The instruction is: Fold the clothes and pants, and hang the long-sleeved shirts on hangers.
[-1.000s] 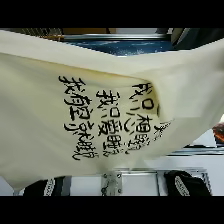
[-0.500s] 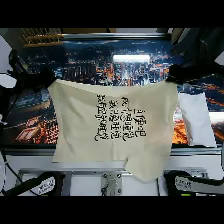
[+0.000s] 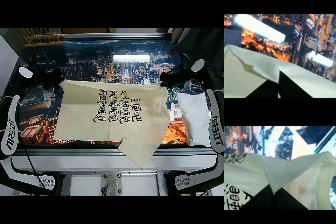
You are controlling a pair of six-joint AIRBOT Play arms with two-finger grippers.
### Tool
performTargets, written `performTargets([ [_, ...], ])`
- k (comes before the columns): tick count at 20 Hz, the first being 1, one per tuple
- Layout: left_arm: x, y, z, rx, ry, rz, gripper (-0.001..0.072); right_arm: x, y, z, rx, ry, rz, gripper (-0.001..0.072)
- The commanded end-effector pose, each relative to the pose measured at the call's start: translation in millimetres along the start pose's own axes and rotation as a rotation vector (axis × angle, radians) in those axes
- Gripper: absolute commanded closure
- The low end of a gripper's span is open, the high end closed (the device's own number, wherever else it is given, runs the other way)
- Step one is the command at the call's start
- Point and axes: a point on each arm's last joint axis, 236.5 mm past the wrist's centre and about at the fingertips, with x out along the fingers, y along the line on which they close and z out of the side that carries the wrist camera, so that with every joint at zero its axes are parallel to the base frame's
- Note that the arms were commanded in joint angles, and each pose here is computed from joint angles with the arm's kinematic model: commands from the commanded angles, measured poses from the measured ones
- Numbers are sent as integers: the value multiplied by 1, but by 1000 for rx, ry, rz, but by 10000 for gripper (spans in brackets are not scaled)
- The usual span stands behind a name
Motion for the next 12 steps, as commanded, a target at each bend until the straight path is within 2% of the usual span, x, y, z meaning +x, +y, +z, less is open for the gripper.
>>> performTargets([
  [1, -4, 12, -8, -2, 35, 21, 702, -14, -23, -6, -55, 8, -107, 705],
  [5, -3, 38, -42, -9, 68, 57, 702, -22, -34, -37, -77, 41, -153, 705],
  [12, 16, 80, -113, -52, 193, 123, 702, 9, -60, -128, -32, 222, -180, 704],
])
